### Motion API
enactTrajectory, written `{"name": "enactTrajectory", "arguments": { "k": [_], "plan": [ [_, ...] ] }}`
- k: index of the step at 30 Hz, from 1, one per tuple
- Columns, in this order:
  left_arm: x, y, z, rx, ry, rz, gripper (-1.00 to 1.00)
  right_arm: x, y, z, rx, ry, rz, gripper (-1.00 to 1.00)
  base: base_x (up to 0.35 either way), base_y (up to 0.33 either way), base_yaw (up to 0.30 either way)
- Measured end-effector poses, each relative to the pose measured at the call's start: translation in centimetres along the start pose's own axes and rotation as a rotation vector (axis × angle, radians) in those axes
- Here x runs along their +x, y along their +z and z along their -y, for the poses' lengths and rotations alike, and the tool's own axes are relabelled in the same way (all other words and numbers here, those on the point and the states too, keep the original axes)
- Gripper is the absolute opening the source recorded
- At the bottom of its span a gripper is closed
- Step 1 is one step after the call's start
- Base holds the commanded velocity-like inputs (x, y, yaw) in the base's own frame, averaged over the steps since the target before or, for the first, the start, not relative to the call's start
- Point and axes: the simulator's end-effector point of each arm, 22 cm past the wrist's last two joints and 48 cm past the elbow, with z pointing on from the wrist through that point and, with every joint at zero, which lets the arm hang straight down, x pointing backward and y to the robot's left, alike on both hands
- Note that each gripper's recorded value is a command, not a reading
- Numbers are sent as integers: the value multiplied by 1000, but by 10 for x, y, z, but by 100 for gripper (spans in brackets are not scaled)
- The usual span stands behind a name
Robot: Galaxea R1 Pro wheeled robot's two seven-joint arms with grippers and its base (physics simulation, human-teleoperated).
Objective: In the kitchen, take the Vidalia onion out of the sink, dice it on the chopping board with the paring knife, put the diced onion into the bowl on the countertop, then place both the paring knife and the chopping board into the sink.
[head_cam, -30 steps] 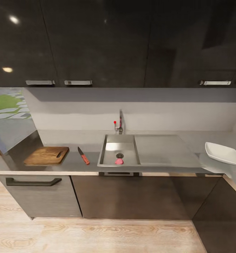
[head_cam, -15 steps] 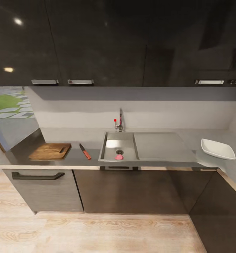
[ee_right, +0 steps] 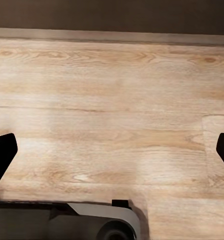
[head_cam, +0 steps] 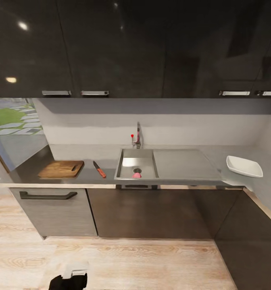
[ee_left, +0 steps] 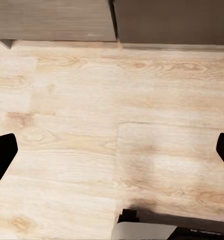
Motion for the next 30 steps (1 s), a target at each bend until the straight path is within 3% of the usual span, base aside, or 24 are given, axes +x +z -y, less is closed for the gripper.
{"name": "enactTrajectory", "arguments": {
  "k": [4, 9, 14, 22, 30],
  "plan": [
    [-60, -3, 18, 26, -14, 3, 100, 3, -1, 0, 0, 0, -6, 100, -4, 0, 0],
    [-133, -9, 32, 52, 5, 13, 100, 5, -1, 0, 0, 0, -10, 100, -1, 0, 0],
    [-215, -29, 63, 99, 30, 105, 100, 5, -1, 0, 0, 0, -11, 100, 0, 0, 0],
    [-329, -58, 82, 120, 44, 235, 100, 6, -1, 0, 0, 0, -12, 100, 0, 0, 0],
    [-430, -72, 90, 109, 78, 278, 100, 8, -1, 0, 0, 0, -16, 100, 0, 0, 0]
  ]
}}
